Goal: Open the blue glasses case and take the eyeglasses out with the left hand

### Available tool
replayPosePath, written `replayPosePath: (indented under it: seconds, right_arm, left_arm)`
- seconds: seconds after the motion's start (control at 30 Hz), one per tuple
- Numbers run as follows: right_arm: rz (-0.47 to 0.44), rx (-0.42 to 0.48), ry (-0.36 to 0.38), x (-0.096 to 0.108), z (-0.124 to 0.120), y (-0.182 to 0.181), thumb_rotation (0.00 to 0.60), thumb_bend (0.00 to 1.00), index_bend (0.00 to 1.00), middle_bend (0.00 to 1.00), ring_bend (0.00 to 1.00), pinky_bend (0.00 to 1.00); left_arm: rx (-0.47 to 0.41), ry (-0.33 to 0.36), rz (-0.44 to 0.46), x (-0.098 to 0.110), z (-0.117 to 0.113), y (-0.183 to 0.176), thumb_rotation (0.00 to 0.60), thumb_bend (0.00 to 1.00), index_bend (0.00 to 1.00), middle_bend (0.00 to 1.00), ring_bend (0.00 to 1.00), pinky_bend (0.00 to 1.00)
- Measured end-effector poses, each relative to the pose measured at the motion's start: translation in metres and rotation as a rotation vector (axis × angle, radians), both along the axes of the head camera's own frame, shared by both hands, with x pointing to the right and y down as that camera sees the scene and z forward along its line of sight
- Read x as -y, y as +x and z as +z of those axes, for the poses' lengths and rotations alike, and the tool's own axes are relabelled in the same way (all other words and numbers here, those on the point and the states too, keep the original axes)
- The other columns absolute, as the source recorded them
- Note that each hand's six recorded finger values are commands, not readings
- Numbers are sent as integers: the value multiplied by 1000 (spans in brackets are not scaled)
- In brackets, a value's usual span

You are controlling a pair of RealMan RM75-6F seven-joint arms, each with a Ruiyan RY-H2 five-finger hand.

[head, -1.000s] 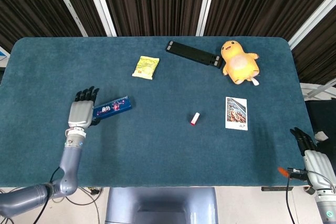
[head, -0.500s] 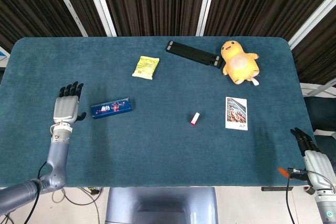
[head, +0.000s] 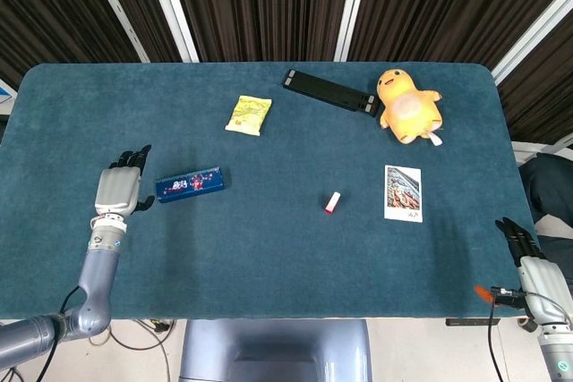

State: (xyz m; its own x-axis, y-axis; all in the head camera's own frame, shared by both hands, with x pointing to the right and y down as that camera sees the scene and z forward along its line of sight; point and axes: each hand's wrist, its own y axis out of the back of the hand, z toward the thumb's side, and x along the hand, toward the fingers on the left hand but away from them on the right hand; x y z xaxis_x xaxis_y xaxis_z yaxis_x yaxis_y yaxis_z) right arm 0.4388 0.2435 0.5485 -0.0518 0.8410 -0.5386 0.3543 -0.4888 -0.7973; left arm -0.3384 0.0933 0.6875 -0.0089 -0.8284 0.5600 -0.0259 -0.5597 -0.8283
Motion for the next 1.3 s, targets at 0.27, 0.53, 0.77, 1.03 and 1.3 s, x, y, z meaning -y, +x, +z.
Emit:
replayPosePath:
  seconds: [0.27,0.53,0.77,1.03,1.3]
  right_arm:
    - [2,3,-2,0,0,0,600,111,0,0,0,200]
    - [3,3,-3,0,0,1,600,115,0,0,0,199]
    - [3,3,-4,0,0,0,600,117,0,0,0,200]
    - [3,4,-4,0,0,0,600,119,0,0,0,199]
    - [8,8,-7,0,0,0,600,120,0,0,0,199]
  left_arm:
    - [28,-71,-36,2,8,4,600,266,33,251,98,237]
    - [64,-147,-37,5,18,16,600,272,35,253,96,219]
    - [63,-180,-30,4,23,26,600,297,35,251,96,217]
    - [55,-196,-31,3,26,31,600,319,45,255,96,217]
    - [58,-202,-33,3,29,32,600,346,56,266,96,217]
